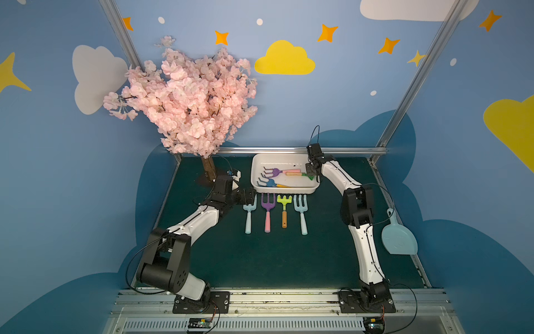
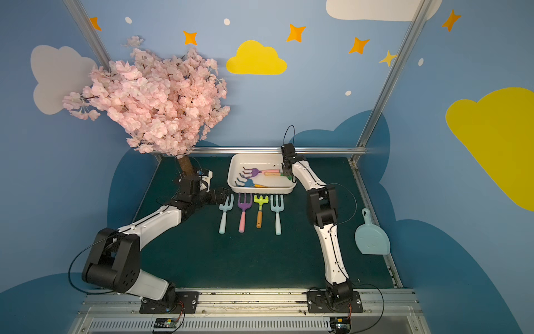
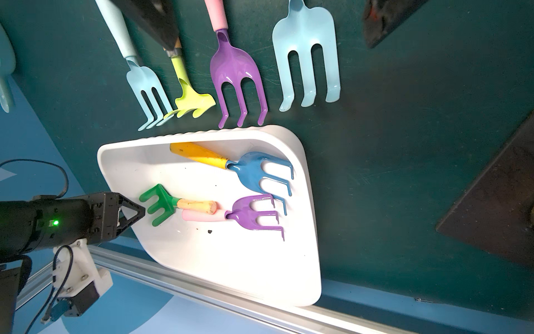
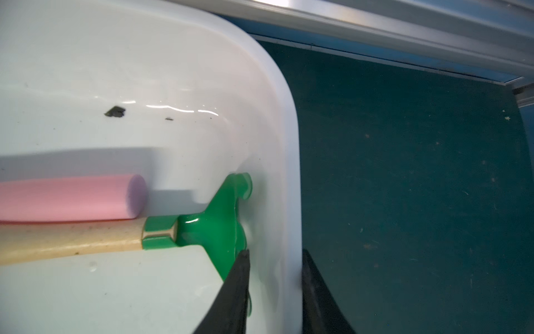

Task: Take the hand rake out of the storage box
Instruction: Pick up the rake from the storage box.

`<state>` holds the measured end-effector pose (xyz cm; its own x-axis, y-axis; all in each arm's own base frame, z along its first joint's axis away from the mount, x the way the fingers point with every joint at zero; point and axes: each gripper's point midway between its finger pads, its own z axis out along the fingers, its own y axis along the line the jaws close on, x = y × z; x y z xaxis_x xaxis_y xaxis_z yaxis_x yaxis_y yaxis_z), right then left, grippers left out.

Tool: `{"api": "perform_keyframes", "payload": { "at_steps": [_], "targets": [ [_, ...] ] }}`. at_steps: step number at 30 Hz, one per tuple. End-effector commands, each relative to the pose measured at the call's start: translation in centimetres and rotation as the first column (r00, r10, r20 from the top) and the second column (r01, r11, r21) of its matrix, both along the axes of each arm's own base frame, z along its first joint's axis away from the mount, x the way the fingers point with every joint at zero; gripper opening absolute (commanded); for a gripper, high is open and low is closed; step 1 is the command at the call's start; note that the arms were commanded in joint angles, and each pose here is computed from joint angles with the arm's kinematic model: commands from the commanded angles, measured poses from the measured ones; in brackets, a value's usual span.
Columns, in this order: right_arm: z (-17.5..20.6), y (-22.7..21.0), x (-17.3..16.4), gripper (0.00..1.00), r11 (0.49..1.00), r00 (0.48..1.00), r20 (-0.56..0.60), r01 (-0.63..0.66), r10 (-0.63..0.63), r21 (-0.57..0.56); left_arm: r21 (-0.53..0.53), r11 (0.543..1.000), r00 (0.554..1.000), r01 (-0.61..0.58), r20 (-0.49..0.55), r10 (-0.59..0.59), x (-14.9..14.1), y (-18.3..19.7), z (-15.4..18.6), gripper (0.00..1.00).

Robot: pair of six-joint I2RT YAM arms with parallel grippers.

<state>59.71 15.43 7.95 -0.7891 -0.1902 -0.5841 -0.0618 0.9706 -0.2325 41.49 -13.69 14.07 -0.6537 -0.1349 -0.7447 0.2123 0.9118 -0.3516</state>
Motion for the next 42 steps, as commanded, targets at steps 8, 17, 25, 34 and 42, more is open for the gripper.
{"api": "perform_keyframes", "payload": {
  "at_steps": [8, 17, 25, 34, 42],
  "targets": [
    [5.5, 1.1, -0.8, 0.34, 0.994, 0.994, 0.106, -0.008, 0.019, -0.107, -0.018, 1.000, 1.000, 0.010, 0.012, -0.010, 0.7, -0.4, 0.7, 1.00],
    [3.2, 3.3, -1.4, 0.35, 0.998, 0.997, 0.067, -0.045, 0.048, -0.054, -0.016, 1.000, 1.000, 0.007, 0.014, -0.007, 0.5, -0.2, 0.7, 1.00],
    [1.2, 2.6, -1.2, 0.36, 0.999, 0.999, 0.036, -0.013, 0.015, -0.052, -0.014, 1.000, 1.000, 0.009, 0.008, -0.009, 0.5, -0.3, 0.5, 1.00],
    [-2.1, 2.0, -0.6, 0.35, 1.000, 1.000, -0.018, 0.020, -0.020, -0.010, -0.011, 1.000, 1.000, 0.006, 0.003, -0.006, 0.6, -0.2, 0.2, 1.00],
    [-3.3, 2.0, 0.2, 0.28, 0.999, 0.999, -0.034, 0.031, -0.030, 0.024, -0.002, 1.000, 1.000, 0.000, -0.003, 0.000, 0.6, -0.1, 0.0, 1.00]
  ]
}}
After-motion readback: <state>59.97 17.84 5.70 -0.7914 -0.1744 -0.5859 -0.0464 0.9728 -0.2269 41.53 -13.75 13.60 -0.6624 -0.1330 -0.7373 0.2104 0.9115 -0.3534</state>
